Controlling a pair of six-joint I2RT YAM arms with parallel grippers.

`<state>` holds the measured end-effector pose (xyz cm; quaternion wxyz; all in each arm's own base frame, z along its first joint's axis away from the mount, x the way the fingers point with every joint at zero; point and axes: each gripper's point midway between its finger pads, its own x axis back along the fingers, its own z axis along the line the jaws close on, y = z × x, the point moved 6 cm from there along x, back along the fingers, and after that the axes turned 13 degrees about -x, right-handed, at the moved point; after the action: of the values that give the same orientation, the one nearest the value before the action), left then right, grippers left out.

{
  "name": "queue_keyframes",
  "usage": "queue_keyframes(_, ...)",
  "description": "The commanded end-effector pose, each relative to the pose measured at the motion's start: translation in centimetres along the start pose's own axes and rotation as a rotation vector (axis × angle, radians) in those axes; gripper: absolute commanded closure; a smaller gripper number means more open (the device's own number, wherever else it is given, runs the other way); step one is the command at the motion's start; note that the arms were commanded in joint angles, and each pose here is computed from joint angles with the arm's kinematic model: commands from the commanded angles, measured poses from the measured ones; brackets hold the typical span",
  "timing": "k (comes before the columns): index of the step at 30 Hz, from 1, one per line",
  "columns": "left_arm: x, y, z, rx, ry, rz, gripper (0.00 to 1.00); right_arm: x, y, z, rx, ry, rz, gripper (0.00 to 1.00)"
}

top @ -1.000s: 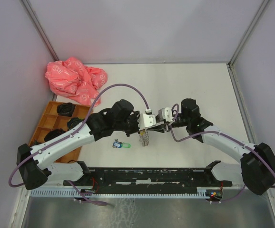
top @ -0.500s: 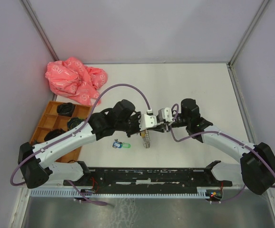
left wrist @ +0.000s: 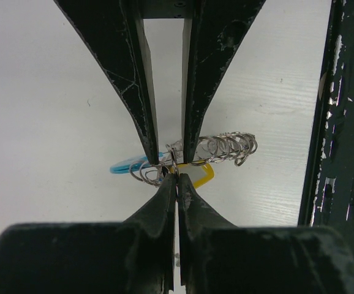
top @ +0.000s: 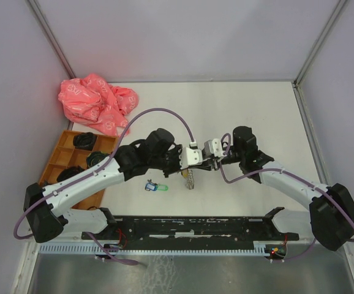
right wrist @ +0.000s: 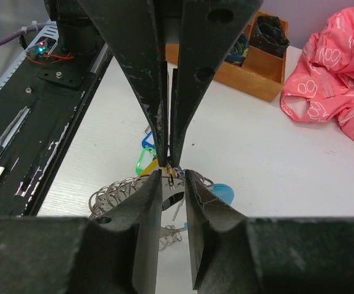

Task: Put the keys on the keyring

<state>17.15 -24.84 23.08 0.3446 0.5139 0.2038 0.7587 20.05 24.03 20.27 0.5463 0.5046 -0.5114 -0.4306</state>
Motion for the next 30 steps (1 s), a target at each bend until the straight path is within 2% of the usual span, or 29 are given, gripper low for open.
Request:
queue_keyframes(1, 0.4, 2.6, 1.6, -0.061, 0.048, -0.114, 0.97, -0.3, 1.7, -0.3, 0.033, 0.049, -0.039, 0.72)
queue_keyframes(10, 0.3, 3.2, 1.7, -0.068, 0.047, -0.145, 0.97, -0.4, 1.3, -0.3, 0.017, 0.054, -0.016, 0.76)
queue_keyframes(12, 0.1, 3.1, 1.7, -0.067, 0.038, -0.142, 0.97, -0.4, 1.4, -0.3, 0.020, 0.055, -0.018, 0.80)
queue_keyframes(15, -0.1, 2.8, 1.6, -0.064, 0.035, -0.133, 0.97, -0.3, 1.5, -0.2, 0.022, 0.054, -0.017, 0.92)
queue_keyframes(17, -0.1, 2.8, 1.7, -0.056, 0.052, -0.131, 0.90, -0.3, 1.6, -0.3, 0.026, 0.039, -0.014, 0.99)
queue_keyframes(22, 0.4, 1.7, 2.2, -0.004, 0.128, -0.198, 0.68, 0.0, 1.7, -0.6, 0.037, -0.008, -0.016, 0.99)
queue_keyframes(26, 1.6, 0.6, 2.8, 0.066, 0.160, -0.370, 0.59, 0.3, 2.1, -0.6, 0.054, -0.038, -0.032, 0.99)
queue_keyframes(30, 1.9, -0.4, 2.8, 0.100, 0.206, -0.490, 0.55, 0.5, 2.6, -0.7, 0.061, -0.065, -0.064, 0.99)
